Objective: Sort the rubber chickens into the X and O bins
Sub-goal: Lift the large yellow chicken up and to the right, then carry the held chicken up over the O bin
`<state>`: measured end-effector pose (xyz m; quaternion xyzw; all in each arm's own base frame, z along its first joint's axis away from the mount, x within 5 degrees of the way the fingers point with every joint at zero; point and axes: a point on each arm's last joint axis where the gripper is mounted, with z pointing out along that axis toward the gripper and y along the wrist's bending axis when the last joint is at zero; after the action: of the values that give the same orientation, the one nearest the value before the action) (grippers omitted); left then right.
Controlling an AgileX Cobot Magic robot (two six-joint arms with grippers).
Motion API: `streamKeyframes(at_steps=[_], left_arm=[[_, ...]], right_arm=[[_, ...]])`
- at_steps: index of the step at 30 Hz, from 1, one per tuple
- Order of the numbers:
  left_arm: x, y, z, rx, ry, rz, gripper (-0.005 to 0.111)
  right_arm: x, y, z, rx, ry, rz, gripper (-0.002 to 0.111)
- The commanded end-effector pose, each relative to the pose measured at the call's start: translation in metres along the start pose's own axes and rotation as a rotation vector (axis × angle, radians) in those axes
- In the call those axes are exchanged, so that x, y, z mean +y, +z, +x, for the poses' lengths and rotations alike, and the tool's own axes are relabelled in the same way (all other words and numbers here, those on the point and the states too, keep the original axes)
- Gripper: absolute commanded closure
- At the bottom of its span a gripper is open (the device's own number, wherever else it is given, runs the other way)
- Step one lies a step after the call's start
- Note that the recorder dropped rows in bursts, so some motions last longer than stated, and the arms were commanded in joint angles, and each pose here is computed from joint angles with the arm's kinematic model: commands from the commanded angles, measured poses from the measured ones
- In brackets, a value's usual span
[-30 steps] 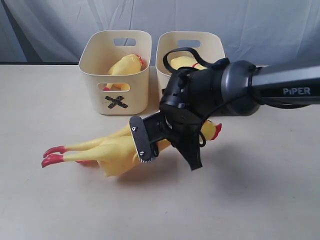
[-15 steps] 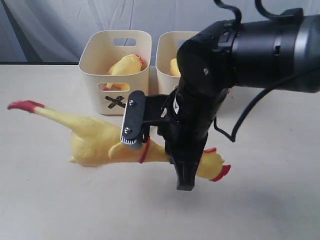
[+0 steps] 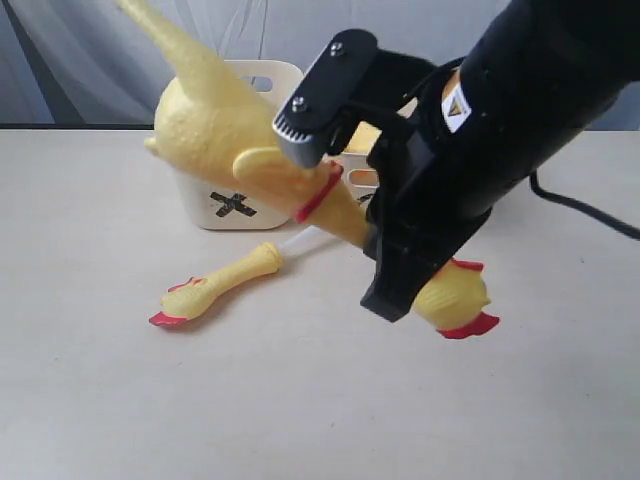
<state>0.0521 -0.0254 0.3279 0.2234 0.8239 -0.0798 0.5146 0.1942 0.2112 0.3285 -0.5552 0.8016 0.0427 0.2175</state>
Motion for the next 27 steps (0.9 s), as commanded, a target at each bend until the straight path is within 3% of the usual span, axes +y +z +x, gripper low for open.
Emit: streamKeyframes(at_steps=[1,9,15,19,27], left_arm=[[0.000,-0.001,-0.001,-0.018,-0.008,0.001,0.106],[-0.001,-0.001,-0.001,-0.019,-0.015,0.008,0.106],[-0.001,-0.001,-0.001,-0.019,-0.015,0.008,0.106],[-0.001,-0.001,-0.001,-0.019,-0.015,0.008,0.106],[-0.001,-0.001,-0.001,-0.019,-0.014,0.007,0.106]], right_arm=[[-0.007,-0.033,0.003,-0.003,0.096,0.073,0.109],[-0.029,-0.081,0.002,-0.035,0.194,0.301,0.109],[-0.043,-0.093,0.003,-0.036,0.224,0.468,0.109],[-0.052,-0.092,0.006,-0.015,0.239,0.504,0.109],[-0.097,-0.071,0.027,0.102,0.420,0.557,0.109]])
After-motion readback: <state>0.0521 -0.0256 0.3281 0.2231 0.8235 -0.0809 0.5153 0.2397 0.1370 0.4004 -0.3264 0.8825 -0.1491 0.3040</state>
